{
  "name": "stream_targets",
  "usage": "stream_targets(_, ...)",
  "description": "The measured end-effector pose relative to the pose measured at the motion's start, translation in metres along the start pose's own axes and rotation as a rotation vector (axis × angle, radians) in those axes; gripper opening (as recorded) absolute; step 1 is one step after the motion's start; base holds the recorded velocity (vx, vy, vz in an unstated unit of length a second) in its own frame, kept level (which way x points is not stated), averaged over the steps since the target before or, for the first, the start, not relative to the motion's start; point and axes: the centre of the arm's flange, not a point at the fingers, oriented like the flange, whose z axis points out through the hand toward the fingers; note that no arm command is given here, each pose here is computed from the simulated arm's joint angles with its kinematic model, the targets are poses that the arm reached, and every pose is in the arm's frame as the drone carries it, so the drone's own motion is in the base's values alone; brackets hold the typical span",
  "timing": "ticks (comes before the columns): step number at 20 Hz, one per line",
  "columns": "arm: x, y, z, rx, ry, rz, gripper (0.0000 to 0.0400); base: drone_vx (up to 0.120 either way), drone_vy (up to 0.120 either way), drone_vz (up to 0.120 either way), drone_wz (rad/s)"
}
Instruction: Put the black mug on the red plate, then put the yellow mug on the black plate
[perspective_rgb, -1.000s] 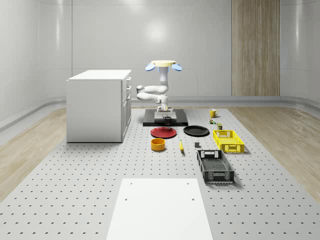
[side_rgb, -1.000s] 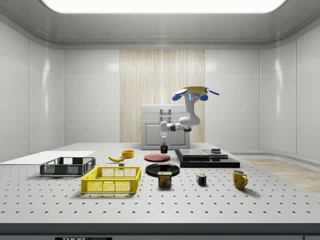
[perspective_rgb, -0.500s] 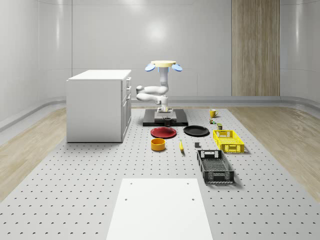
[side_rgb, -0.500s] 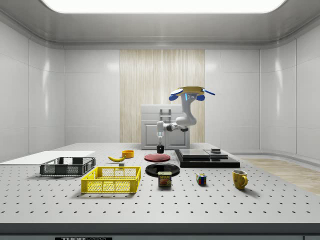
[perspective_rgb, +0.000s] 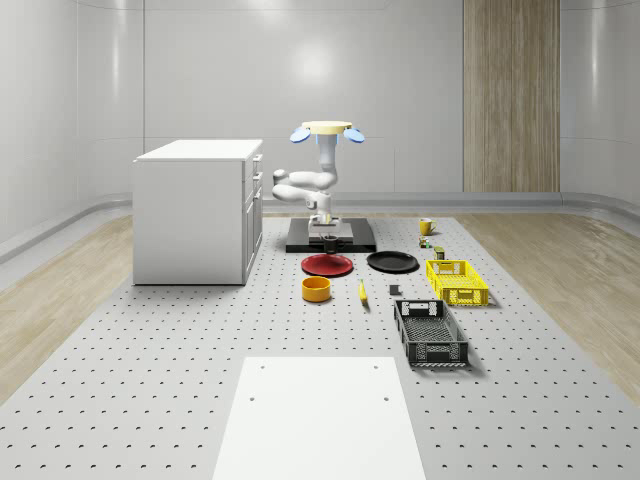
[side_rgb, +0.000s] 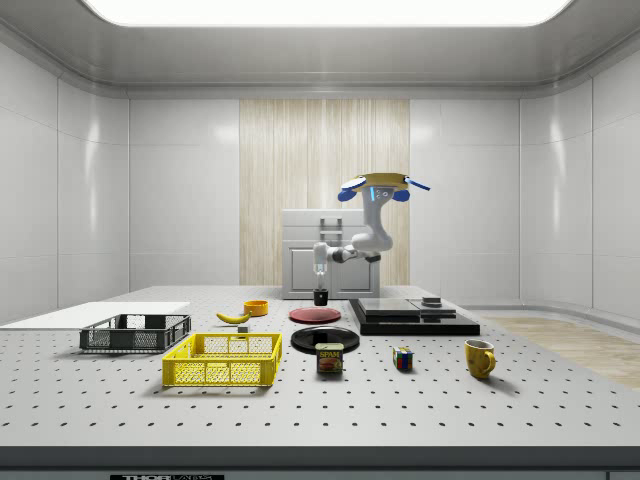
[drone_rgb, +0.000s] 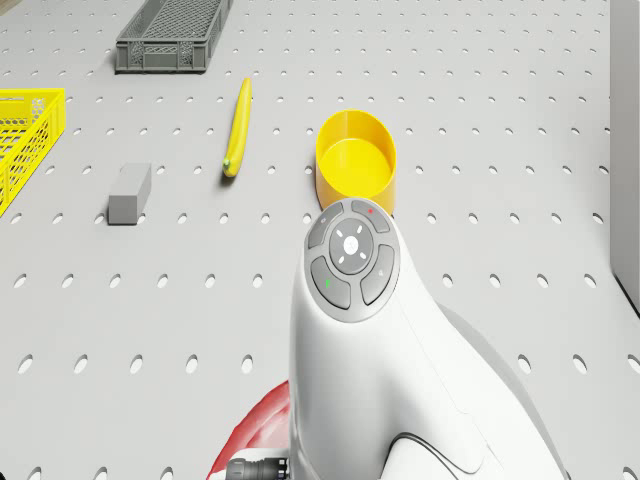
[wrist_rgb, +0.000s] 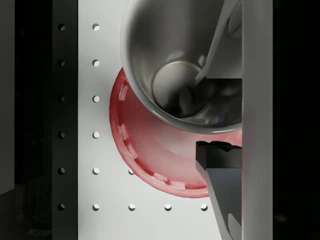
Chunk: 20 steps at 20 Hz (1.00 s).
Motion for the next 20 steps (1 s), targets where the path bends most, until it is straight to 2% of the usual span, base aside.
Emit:
stream_targets(14,0.007,0.007,0.048,0.000,0.000,0.000,0.0110,0.000,0.000,0.000,0.000)
stream_targets(15,0.007,0.007,0.051,0.000,0.000,0.000,0.0133,0.000,0.000,0.000,0.000)
stream_targets(16,0.007,0.007,0.054,0.000,0.000,0.000,0.0192,0.000,0.000,0.000,0.000)
stream_targets(18,0.007,0.007,0.057,0.000,0.000,0.000,0.0274,0.000,0.000,0.000,0.000)
stream_targets(20,0.007,0.007,0.055,0.000,0.000,0.000,0.0323,0.000,0.000,0.000,0.000)
